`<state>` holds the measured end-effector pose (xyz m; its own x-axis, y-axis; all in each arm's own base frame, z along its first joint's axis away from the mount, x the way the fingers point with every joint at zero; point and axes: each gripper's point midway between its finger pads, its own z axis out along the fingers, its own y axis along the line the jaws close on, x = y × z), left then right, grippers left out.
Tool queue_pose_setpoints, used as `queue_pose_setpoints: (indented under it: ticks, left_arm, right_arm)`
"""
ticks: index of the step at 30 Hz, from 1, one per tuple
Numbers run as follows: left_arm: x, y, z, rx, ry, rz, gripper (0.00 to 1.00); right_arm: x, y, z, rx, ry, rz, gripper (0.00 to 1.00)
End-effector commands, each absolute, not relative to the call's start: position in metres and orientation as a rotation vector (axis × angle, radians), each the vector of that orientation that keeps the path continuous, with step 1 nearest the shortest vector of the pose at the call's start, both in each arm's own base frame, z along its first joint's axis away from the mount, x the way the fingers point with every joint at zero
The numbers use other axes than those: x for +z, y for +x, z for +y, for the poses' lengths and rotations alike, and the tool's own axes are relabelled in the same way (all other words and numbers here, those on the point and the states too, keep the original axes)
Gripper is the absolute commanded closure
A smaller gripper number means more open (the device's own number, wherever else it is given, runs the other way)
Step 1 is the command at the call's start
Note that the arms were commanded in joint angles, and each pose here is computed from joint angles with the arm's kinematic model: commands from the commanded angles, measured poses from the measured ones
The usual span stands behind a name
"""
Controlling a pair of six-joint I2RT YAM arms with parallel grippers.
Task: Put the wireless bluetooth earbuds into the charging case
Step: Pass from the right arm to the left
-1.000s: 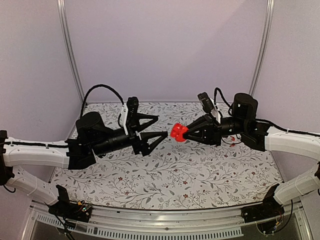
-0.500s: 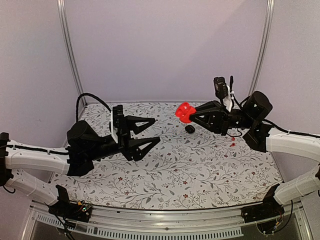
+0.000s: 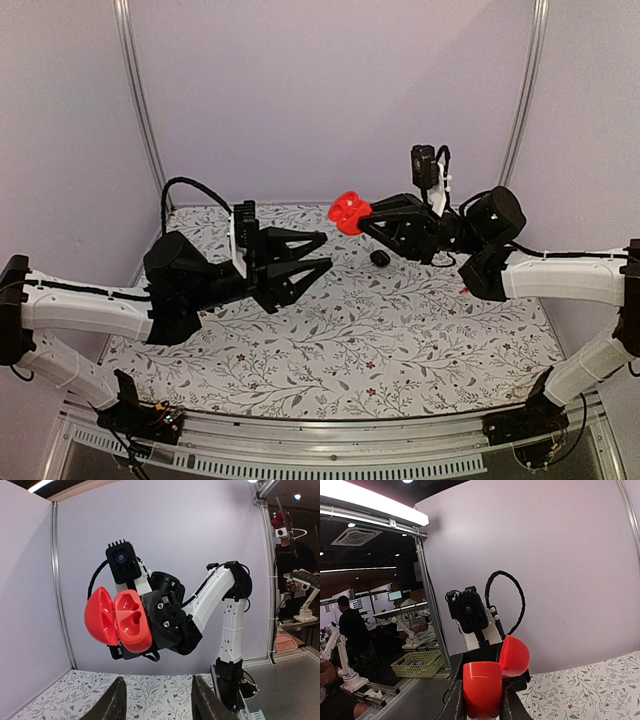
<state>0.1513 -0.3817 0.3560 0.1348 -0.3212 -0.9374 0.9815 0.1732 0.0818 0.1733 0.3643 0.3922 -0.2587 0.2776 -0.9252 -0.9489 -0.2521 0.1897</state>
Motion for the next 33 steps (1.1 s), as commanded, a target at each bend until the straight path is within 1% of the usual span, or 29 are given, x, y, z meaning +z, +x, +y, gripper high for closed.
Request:
queue_pose_setpoints:
  ticks: [1,10,23,33]
  left_arm:
    - [0.369,0.154,-0.382,-1.112,0.873,0.907,0.58]
    - [0.37,0.155,-0.386,-1.084,0.86,0.88,0.61]
    - [0.376,0.135,-0.392,-1.126,0.919,0.818,0.64]
    - [0.381,0.139,-0.39,-1.129,0.882,0.83,0.65]
  right_arm:
    - [0.413,0.168,0.365,1.691,-0.961,0.921,1.0]
    - [0.41,0.161,0.374,1.721,-0.92,0.911,1.0]
    - [0.393,0.159,0.386,1.721,-0.94,0.936,1.0]
    - [0.389,0.156,0.389,1.713,-0.957,0.918,1.0]
